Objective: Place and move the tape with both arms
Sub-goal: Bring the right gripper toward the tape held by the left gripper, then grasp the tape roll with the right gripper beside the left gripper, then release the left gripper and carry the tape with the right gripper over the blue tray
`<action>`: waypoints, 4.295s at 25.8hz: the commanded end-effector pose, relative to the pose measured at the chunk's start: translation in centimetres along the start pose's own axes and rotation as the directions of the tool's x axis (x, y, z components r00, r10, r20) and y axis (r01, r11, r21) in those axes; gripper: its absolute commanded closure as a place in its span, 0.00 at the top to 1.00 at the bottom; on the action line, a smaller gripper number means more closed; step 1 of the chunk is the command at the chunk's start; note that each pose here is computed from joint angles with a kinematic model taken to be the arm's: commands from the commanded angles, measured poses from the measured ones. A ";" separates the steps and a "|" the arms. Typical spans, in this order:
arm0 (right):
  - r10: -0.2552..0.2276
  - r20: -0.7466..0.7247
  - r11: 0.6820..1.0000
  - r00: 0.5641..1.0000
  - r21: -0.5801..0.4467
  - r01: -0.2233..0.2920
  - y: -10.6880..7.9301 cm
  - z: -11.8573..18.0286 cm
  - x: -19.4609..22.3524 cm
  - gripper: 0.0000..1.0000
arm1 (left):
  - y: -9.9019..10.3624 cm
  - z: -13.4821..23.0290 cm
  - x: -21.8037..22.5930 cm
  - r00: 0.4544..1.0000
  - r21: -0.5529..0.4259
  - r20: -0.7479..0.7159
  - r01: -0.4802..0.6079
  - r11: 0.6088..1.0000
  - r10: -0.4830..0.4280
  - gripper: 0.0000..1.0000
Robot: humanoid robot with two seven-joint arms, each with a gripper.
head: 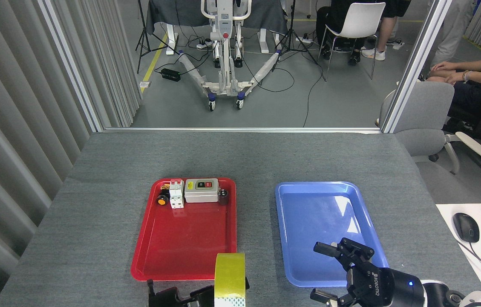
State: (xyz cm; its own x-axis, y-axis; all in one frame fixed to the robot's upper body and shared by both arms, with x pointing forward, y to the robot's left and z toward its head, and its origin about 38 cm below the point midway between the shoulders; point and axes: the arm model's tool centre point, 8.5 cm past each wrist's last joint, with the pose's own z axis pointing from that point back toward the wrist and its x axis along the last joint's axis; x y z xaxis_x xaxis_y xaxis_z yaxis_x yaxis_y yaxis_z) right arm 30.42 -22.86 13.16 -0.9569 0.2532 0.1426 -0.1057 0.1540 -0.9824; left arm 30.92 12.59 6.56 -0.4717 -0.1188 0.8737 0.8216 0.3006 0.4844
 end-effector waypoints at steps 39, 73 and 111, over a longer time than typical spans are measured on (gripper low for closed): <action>0.024 0.006 0.987 1.000 0.159 -0.025 5.2 -6.9 -2.1 1.00 | 0.8 -1.2 -2.8 0.993 -0.170 0.048 0.118 0.978 -0.112 0.12; 0.027 0.091 0.978 0.996 0.205 -0.046 6.5 -11.6 -2.3 0.29 | 1.6 -0.4 -3.1 0.991 -0.160 0.042 0.133 0.978 -0.128 0.13; 0.022 0.101 0.976 0.995 0.215 -0.044 6.7 -11.3 -2.2 0.22 | 4.0 1.4 -4.9 0.993 -0.071 0.003 0.118 0.990 -0.118 0.77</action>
State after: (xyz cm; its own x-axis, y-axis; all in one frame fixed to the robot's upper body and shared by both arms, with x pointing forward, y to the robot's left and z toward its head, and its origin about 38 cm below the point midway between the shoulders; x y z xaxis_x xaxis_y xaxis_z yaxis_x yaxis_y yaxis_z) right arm 35.26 -11.63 7.76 -0.9763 0.1921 0.1000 -0.1136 -0.0608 -0.9917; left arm 35.86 15.49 4.01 -0.5677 -0.1481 0.8098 0.7881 0.1866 0.5866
